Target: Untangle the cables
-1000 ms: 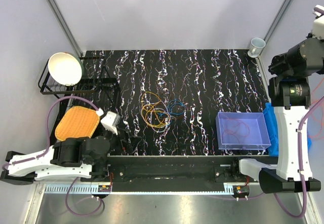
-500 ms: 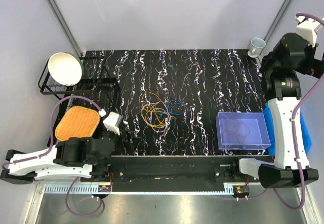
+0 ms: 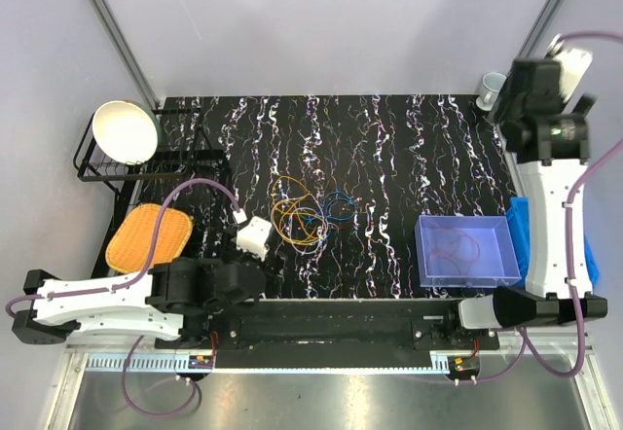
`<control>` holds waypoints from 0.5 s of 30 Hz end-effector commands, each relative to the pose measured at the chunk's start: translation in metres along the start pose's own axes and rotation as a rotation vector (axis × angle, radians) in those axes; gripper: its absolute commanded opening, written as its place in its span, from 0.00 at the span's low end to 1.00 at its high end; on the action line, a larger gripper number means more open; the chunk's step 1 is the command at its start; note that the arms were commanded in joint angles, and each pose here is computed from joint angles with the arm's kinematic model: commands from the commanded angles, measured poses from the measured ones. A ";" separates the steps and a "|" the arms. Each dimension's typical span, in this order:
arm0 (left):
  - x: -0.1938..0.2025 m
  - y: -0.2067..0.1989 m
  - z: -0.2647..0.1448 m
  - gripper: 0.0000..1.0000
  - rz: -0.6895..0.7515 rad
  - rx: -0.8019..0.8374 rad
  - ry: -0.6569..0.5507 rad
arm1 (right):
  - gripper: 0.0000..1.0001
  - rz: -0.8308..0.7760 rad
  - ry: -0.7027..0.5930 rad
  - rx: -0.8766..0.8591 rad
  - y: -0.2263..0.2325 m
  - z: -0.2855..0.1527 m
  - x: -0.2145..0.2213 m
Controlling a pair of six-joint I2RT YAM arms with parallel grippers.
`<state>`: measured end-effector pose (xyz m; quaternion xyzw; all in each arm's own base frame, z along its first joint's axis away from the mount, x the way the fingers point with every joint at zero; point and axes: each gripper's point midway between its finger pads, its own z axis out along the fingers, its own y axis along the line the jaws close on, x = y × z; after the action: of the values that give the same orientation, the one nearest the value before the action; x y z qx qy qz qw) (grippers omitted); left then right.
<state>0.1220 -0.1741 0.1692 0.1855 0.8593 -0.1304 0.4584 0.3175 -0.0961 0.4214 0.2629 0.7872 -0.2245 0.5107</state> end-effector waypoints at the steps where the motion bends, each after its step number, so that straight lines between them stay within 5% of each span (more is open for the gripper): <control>1: -0.025 -0.016 -0.004 0.99 -0.009 0.050 -0.054 | 1.00 0.187 0.060 -0.061 0.001 -0.012 0.053; 4: -0.027 -0.027 -0.004 0.99 -0.005 0.098 -0.053 | 1.00 0.245 0.073 -0.085 0.001 -0.016 0.069; 11: -0.038 -0.035 0.012 0.99 -0.052 0.090 -0.030 | 0.96 0.291 0.269 -0.641 0.098 -0.055 0.097; 15: -0.037 -0.023 0.041 0.99 -0.109 0.030 0.042 | 0.94 0.336 0.356 -0.728 0.117 -0.065 0.118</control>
<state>0.1443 -0.2000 0.1715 0.1722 0.8687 -0.1332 0.4449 0.2980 0.0052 0.3337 0.2541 0.8346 0.0784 0.4824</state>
